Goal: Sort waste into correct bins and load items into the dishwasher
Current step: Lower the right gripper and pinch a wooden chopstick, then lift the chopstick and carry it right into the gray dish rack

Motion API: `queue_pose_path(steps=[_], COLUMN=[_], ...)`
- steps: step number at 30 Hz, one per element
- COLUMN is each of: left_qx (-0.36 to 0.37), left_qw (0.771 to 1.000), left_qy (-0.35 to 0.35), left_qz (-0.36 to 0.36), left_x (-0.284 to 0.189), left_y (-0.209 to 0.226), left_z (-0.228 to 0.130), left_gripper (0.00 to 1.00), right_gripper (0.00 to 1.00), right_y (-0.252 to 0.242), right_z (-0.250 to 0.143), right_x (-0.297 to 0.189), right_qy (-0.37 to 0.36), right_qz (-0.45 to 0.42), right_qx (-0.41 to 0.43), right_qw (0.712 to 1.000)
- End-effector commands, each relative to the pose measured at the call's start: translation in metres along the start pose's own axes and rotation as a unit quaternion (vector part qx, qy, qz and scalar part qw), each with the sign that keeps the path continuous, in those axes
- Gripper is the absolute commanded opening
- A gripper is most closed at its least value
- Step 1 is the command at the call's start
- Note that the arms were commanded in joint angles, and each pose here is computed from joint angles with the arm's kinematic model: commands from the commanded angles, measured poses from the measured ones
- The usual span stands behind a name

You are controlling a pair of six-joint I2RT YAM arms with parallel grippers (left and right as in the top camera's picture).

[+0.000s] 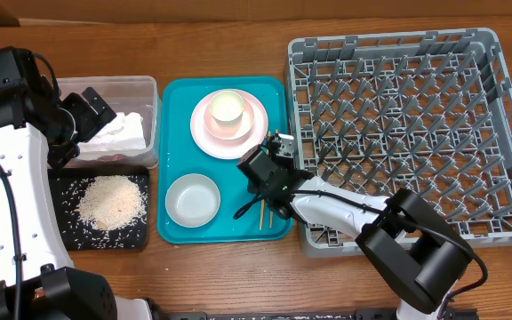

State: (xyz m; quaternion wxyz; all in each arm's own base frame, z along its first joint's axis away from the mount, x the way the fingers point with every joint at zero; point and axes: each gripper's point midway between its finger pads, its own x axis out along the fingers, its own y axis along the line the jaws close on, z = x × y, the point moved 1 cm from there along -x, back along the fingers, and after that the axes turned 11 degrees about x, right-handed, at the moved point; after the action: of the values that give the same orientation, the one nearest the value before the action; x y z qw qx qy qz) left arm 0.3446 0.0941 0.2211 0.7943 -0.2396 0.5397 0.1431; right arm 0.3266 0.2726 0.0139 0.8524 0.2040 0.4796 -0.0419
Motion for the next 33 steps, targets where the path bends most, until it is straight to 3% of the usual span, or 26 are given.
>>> queue_pose_path(steps=[1, 9, 13, 21, 25, 33], left_qx=[0.001, 0.001, 0.001, 0.001, 0.001, 0.001], left_qw=[1.0, 1.0, 1.0, 1.0, 1.0, 1.0], left_qy=[-0.014, -0.014, -0.014, -0.014, -0.014, -0.014], left_qz=[-0.008, -0.008, -0.008, -0.008, -0.008, -0.008], left_x=[-0.009, -0.009, -0.009, -0.009, -0.009, -0.009], left_y=[-0.003, -0.003, -0.003, -0.003, -0.003, -0.003], left_z=[0.006, 0.006, 0.005, 0.006, 0.006, 0.006], left_gripper=[1.0, 1.0, 1.0, 1.0, 1.0, 1.0], right_gripper=[0.13, 0.14, 0.04, 0.04, 0.04, 0.04], right_y=[-0.01, -0.01, -0.009, -0.004, 0.013, 0.059], right_z=[-0.009, -0.009, -0.008, 0.002, 0.015, 0.04], right_x=[0.011, 0.011, 0.01, 0.004, -0.004, -0.035], right_qy=[0.017, 0.017, 0.016, 0.006, -0.016, -0.011], right_qz=[-0.017, -0.018, -0.017, -0.032, -0.026, 0.021], right_qx=[-0.004, -0.005, -0.004, -0.019, -0.069, -0.08], right_qw=[1.0, 1.0, 1.0, 0.999, 0.997, 0.997])
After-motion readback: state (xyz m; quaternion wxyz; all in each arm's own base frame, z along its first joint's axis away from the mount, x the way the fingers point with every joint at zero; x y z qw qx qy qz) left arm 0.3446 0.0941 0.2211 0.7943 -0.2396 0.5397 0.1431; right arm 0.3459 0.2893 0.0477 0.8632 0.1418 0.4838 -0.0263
